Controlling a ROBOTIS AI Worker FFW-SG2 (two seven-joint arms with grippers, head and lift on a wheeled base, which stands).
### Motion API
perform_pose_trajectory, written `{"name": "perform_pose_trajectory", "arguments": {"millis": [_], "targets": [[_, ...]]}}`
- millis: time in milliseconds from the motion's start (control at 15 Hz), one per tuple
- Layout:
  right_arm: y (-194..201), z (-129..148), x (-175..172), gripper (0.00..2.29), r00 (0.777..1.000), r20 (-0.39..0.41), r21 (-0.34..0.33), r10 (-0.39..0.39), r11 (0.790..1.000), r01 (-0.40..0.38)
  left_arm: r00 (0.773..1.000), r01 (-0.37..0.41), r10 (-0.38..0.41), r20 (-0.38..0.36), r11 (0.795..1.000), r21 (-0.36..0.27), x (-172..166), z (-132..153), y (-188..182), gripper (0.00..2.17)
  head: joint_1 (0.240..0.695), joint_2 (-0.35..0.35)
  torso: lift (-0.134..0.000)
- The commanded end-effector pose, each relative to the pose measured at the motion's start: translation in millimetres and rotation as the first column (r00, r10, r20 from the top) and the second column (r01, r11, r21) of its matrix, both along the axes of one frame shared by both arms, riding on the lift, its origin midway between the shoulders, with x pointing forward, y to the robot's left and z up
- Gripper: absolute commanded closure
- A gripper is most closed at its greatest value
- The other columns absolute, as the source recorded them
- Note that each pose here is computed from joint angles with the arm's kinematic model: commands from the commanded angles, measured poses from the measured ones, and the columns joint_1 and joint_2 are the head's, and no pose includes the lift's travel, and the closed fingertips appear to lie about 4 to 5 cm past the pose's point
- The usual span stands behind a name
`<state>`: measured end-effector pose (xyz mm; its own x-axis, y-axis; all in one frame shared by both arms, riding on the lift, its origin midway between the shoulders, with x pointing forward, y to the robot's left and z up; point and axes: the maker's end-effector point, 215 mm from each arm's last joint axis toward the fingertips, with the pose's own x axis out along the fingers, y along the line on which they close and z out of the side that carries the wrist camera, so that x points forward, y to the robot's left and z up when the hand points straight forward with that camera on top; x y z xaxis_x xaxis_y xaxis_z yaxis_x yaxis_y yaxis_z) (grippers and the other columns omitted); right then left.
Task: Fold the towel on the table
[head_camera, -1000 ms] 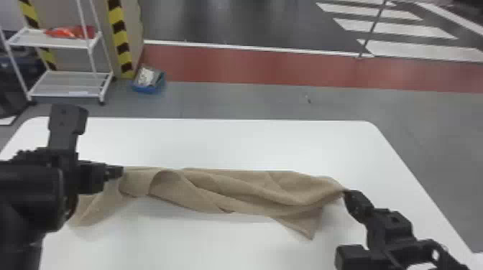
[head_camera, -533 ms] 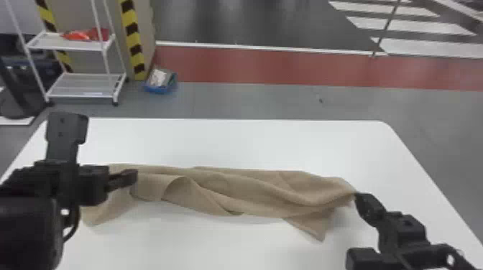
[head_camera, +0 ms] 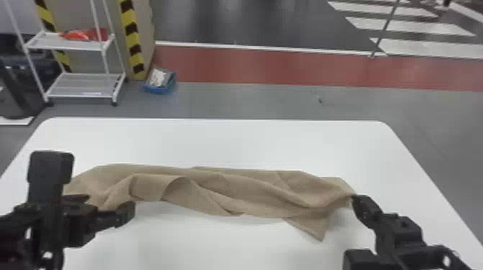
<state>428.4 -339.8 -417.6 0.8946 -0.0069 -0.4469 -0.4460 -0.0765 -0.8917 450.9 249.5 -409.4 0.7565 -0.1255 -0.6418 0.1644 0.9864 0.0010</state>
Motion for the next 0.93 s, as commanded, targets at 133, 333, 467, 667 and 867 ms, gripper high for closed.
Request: {"name": "perform_pose_trajectory", "arguments": {"millis": [133, 333, 467, 667, 867], "targets": [[-3, 1, -4, 1.66, 1.000, -0.001, -0.003, -0.004, 1.000, 0.004, 1.000, 0.010, -0.010, 0.001, 0.999, 0.037, 18, -20, 5, 0.23, 0.695, -0.112, -0.124], [-8, 2, -5, 1.66, 1.000, 0.000, -0.009, -0.013, 1.000, 0.013, 0.999, 0.014, -0.011, -0.043, 0.997, 0.070, 16, -36, 14, 0.65, 0.695, -0.110, -0.124], [-9, 3, -4, 1.66, 1.000, 0.002, -0.009, -0.015, 1.000, 0.015, 0.998, 0.037, -0.035, -0.043, 0.999, 0.029, 13, -32, 14, 1.14, 0.695, -0.109, -0.124], [-9, 2, -2, 1.66, 1.000, 0.002, -0.006, -0.016, 1.000, 0.016, 0.999, 0.022, -0.021, -0.032, 1.000, 0.022, 11, -22, 20, 1.99, 0.695, -0.106, -0.124], [-12, 1, -2, 1.66, 1.000, -0.001, -0.009, -0.020, 1.000, 0.020, 0.992, 0.124, -0.126, -0.009, 0.985, -0.116, -10, 21, 0, 1.99, 0.695, -0.107, -0.124]]}}
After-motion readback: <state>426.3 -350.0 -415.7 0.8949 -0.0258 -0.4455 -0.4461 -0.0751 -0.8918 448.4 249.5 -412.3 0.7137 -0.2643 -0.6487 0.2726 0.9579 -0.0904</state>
